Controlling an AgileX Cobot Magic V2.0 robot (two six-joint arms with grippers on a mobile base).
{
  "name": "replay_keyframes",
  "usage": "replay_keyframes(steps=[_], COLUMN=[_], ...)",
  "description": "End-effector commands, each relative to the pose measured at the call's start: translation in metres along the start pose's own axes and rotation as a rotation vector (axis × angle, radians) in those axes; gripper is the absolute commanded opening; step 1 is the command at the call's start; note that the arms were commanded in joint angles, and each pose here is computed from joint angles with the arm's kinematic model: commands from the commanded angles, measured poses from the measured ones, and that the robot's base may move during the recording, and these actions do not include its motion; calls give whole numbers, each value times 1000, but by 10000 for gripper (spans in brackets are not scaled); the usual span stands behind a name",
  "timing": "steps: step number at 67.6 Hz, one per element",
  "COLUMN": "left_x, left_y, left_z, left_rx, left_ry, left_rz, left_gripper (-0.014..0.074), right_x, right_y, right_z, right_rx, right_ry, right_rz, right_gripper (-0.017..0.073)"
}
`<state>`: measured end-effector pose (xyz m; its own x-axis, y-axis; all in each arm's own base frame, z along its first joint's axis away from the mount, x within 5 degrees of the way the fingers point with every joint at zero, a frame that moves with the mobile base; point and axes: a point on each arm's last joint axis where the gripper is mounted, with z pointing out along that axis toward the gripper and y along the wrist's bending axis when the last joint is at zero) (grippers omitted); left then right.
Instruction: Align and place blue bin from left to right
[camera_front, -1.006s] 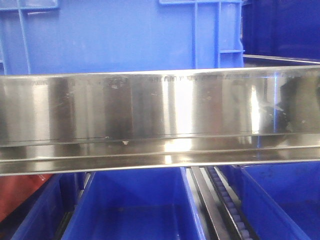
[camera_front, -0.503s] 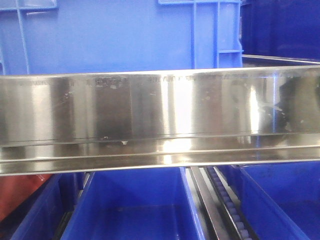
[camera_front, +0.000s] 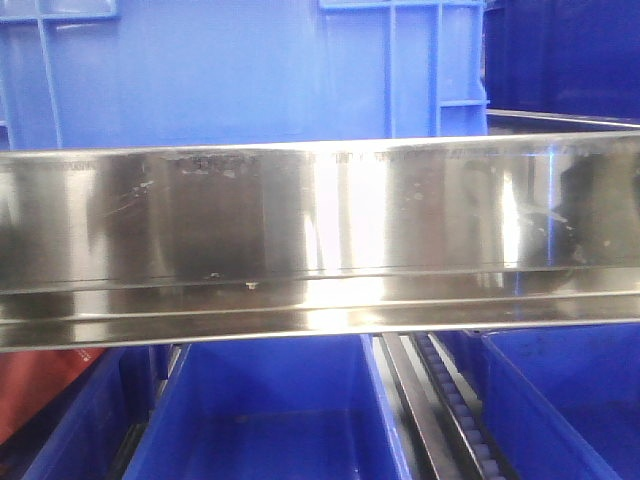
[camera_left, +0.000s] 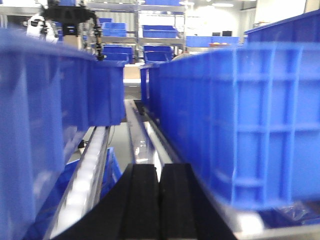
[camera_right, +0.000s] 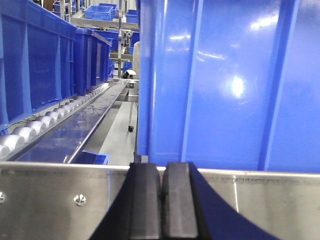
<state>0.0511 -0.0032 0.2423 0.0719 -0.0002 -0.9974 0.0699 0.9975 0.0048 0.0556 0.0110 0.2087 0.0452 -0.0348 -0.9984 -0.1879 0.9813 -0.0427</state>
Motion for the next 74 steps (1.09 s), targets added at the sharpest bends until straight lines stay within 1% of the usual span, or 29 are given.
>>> replay_keyframes(steps=[1,9,12,18,23,25,27,35,43,74], left_x=[10,20,25,34,32,33,34,31,31,31], left_y=[0,0,0,-1,-1,-1,-1,-1,-1,-1], left_z=[0,1,2,3,3,3,3,3,3,3], left_rx=[-3,-2,-1,1,4,3,3,5,5,5], left_ry=[-6,23,31,42,10,24,33,2,-2,-2], left_rz=[0,1,-14,-25,-42,-53,-51,-54,-28,-28], left_gripper=[-111,-111,-111,-111,-111,-111,-111,-111,-111,-111], right_x=[-1,-1,-1,-1,-1,-1,-1,-1,-1,-1], right_y=[0,0,0,0,0,0,0,0,0,0], right_z=[0,0,0,0,0,0,0,0,0,0], right_rx=[6,6,6,6,6,6,6,6,6,6], right_ry=[-12,-12,-12,-12,-12,-12,-12,-12,-12,-12], right_rz=[-2,-2,-2,-2,-2,-2,-2,-2,-2,-2], right_gripper=[-79,-79,-79,-79,-79,-79,-79,-79,-79,-79])
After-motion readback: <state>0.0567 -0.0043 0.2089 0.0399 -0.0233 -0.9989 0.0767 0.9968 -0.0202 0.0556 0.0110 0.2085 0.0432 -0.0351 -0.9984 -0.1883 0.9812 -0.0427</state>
